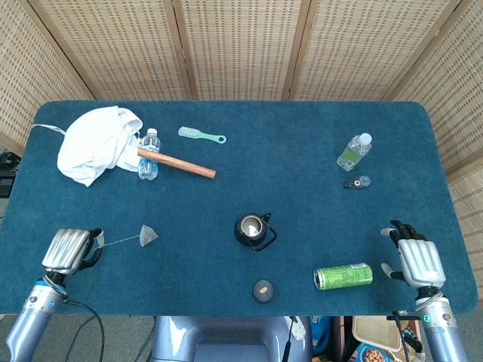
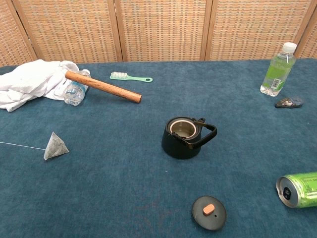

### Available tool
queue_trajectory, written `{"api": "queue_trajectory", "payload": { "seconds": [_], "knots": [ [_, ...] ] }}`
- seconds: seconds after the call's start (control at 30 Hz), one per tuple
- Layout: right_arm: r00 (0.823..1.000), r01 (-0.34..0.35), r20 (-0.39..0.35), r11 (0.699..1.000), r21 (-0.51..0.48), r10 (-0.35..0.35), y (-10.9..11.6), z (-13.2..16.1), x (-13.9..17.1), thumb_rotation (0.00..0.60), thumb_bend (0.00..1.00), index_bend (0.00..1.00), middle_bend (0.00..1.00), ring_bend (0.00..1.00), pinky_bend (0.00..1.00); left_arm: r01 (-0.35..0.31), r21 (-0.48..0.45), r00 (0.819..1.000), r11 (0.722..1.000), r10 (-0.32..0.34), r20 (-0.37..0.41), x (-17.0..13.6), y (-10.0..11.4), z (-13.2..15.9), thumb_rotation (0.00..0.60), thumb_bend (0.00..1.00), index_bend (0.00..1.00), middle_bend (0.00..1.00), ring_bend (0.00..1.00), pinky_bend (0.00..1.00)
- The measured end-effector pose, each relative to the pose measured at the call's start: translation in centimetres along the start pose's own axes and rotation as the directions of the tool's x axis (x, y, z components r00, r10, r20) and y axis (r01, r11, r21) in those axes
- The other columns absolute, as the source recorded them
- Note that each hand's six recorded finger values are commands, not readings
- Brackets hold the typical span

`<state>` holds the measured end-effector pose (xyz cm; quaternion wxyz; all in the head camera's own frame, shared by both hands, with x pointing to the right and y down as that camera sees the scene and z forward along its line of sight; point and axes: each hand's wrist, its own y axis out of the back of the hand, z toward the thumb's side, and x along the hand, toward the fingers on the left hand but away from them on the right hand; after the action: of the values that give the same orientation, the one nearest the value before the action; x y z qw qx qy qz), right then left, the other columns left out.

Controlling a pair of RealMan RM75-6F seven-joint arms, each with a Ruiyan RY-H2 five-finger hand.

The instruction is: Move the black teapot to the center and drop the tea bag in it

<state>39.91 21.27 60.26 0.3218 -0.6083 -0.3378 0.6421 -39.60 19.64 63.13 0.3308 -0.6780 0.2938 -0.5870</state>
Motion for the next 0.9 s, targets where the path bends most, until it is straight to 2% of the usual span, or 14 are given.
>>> {"api": "queue_trajectory", "payload": {
  "seconds": [0.17,0.33,0.6,0.9],
  "knots": [
    [1.000,0.010,-0.008,1.000,-0.004,-0.010,0.2,0.3,-0.1,0.600,0.38,0.31,0.22,0.20,0.37,-0.052,0.005,0.997,0.999,0.052,0.053,0.4,1.9,0.9,0.600,0.47,0.60,0.90,0.81,0.67],
    [1.000,0.026,-0.011,1.000,-0.013,-0.026,0.3,0.6,0.0,0.600,0.38,0.31,0.23,0.20,0.36,-0.114,0.005,0.986,0.994,0.112,0.120,1.0,4.2,2.2,0.600,0.47,0.61,0.90,0.81,0.67],
    [0.996,0.082,-0.025,0.996,-0.039,-0.083,0.8,1.0,0.0,0.600,0.38,0.31,0.22,0.20,0.36,-0.212,-0.033,0.949,0.977,0.214,0.230,2.4,8.3,5.2,0.600,0.47,0.61,0.90,0.81,0.67],
    [0.991,0.126,-0.046,0.991,-0.052,-0.128,1.1,1.5,0.0,0.600,0.38,0.31,0.22,0.19,0.34,-0.245,-0.077,0.913,0.966,0.257,0.317,3.6,10.7,8.2,0.600,0.47,0.61,0.90,0.81,0.67]
  ]
}}
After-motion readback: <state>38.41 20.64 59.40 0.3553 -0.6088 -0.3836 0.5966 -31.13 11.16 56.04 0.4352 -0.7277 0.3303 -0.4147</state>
